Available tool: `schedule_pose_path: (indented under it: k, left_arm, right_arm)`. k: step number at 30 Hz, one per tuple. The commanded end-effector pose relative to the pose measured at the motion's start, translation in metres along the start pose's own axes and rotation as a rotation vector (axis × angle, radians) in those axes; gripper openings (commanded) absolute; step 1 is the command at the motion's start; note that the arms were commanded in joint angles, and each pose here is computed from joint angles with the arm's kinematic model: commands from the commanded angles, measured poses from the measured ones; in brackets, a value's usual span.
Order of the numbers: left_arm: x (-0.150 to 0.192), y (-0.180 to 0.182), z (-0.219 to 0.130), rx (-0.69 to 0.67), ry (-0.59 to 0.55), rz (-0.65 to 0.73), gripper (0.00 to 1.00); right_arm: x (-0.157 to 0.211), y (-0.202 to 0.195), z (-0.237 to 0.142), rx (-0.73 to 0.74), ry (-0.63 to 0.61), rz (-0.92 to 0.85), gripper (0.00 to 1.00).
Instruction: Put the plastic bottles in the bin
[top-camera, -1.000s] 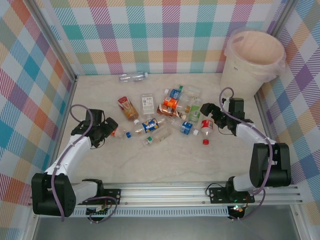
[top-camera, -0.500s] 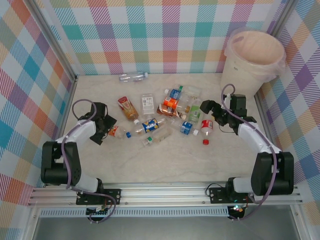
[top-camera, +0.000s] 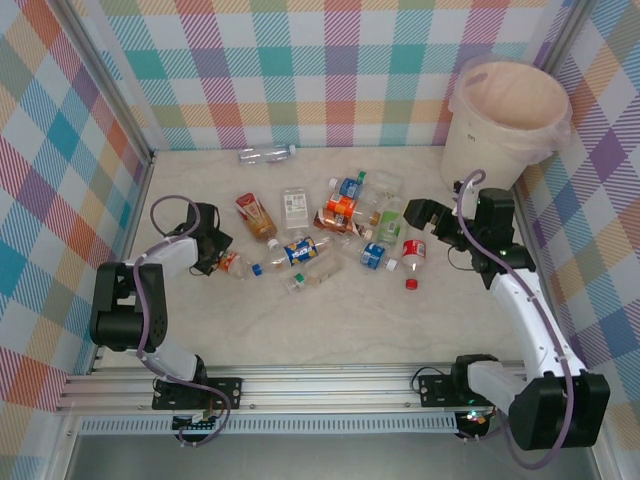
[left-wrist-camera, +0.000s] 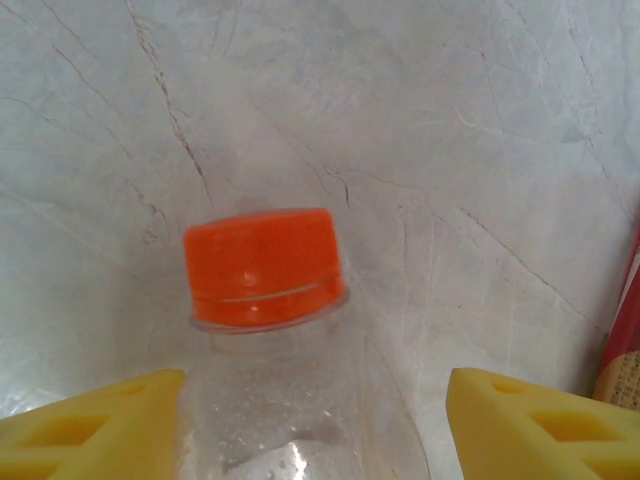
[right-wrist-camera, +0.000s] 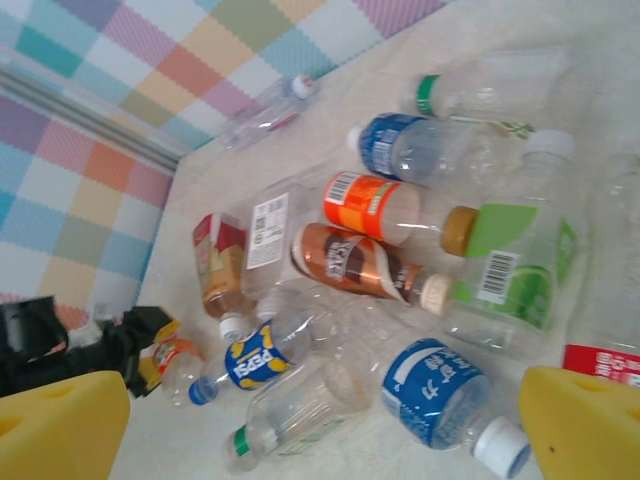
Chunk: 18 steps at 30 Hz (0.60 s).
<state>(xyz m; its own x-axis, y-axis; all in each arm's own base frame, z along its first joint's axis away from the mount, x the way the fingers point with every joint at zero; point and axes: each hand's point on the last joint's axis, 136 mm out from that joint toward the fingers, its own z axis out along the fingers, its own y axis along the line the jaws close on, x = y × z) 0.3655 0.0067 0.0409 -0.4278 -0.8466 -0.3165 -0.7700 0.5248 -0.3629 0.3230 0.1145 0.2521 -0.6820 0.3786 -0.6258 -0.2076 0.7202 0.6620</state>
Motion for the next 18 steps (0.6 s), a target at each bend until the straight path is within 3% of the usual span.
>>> schedule_pose_path:
  k: [1,9,18]
  left_arm:
    - [0.001,0.001,0.006,0.018,-0.003,0.028,0.64]
    - [0.000,-0.010,-0.008,0.069,0.006,0.102,0.56]
    - [-0.011,-0.049,-0.076,0.257,-0.008,0.185,0.54]
  right_arm:
    - [0.011,0.023,0.000,-0.102,0.034,-0.056,1.00]
    - [0.055,0.049,0.016,-0.175,0.150,-0.102,1.00]
    - [0.087,0.081,0.038,-0.278,0.187,-0.118,1.00]
